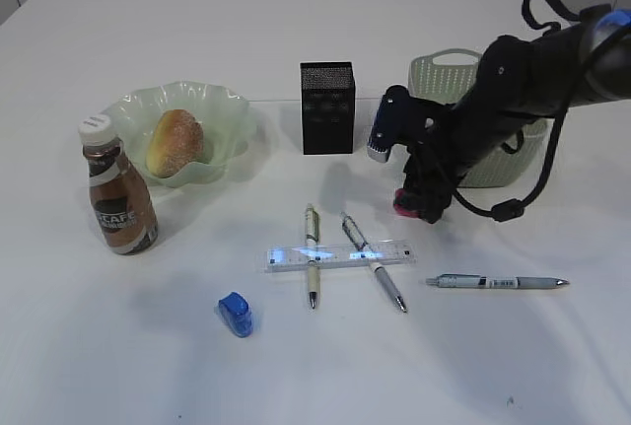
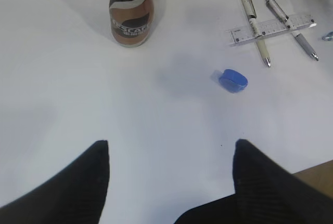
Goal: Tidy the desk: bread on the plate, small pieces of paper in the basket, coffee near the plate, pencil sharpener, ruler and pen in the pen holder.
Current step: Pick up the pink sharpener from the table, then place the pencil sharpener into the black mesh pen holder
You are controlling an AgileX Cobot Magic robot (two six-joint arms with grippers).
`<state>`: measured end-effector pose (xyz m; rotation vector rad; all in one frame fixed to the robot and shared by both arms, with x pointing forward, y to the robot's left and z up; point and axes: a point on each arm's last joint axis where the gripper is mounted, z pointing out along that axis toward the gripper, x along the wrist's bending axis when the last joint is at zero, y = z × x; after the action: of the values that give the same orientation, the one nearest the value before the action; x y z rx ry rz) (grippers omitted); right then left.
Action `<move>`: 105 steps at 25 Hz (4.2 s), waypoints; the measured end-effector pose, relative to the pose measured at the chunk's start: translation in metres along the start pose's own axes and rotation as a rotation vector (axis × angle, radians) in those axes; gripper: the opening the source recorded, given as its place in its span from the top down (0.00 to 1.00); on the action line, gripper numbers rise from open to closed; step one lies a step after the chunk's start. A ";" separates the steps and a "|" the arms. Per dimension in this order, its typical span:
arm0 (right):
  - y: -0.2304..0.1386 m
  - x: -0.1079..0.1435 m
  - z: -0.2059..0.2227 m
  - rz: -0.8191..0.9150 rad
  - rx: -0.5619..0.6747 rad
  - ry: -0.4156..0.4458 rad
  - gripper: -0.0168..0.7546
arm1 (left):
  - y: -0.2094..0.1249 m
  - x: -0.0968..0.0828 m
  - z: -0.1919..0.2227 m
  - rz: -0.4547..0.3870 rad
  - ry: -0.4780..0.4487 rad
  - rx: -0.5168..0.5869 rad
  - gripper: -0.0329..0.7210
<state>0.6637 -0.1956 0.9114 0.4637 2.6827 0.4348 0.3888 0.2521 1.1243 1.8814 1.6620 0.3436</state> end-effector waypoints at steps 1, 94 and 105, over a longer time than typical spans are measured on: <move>0.000 -0.001 0.001 0.000 -0.001 -0.001 0.43 | 0.000 0.000 0.000 0.000 0.000 0.000 0.27; 0.084 -0.075 0.024 0.702 -0.726 -0.154 0.37 | 0.001 0.000 0.000 0.013 0.000 -0.007 0.27; 0.115 -0.065 -0.021 0.534 -0.972 0.062 0.36 | 0.001 0.000 0.000 0.014 0.000 -0.007 0.27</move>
<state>0.7415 -0.1218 0.9913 0.8228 1.9990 1.7761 0.3893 0.2520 1.1247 1.8886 1.6456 0.3549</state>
